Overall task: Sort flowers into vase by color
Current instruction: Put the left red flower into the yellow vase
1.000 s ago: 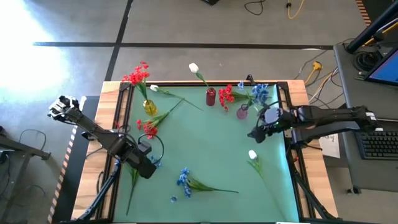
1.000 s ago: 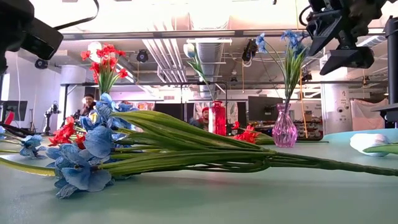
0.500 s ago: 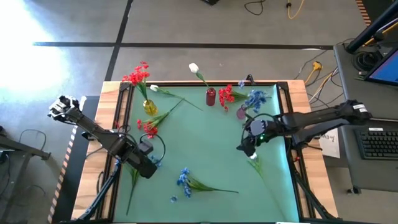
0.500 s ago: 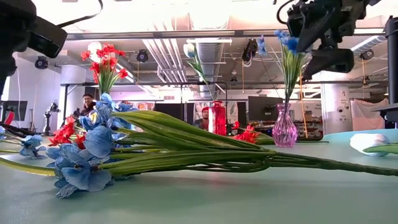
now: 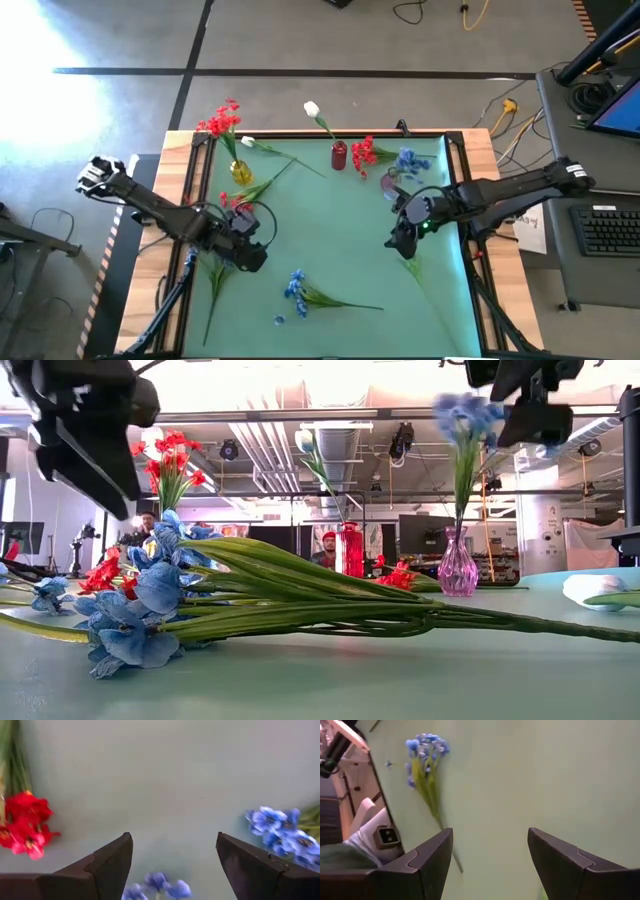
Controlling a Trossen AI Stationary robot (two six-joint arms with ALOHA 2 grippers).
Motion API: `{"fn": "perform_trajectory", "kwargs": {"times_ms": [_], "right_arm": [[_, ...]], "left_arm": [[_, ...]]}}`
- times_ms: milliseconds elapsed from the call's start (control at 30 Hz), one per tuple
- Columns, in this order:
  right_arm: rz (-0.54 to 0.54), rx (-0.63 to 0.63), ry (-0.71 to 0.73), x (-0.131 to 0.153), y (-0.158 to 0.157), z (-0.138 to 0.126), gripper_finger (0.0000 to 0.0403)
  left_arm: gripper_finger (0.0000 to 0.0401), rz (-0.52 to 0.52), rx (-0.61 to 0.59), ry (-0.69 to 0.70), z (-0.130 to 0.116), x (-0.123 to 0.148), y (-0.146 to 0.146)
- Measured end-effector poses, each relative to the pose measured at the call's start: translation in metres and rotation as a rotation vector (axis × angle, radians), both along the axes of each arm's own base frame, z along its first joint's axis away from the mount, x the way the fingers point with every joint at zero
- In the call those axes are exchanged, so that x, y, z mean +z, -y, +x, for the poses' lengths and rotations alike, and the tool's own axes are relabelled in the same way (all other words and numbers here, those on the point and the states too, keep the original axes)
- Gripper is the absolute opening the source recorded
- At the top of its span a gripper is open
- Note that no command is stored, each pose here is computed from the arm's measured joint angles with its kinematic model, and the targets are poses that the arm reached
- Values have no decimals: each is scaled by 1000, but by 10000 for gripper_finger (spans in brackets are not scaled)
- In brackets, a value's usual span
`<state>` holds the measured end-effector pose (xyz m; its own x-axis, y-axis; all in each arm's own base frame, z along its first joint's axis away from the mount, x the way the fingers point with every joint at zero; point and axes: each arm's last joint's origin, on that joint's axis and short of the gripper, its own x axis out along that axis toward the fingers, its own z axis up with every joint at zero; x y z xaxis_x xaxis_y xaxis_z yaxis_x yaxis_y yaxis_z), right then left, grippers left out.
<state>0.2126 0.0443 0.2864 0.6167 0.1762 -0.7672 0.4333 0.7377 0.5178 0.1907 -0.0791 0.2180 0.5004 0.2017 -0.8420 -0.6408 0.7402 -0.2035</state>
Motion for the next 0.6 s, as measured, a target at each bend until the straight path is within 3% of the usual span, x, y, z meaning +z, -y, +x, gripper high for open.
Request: {"fn": "perform_trajectory", "kwargs": {"times_ms": [367, 600], "right_arm": [[-25, 11, 46, 24, -2, -1, 249], [-42, 38, 88, 49, -1, -3, 249]], "left_arm": [[274, 53, -14, 3, 7, -1, -7], [274, -43, -65, -42, 5, -2, -4]]}}
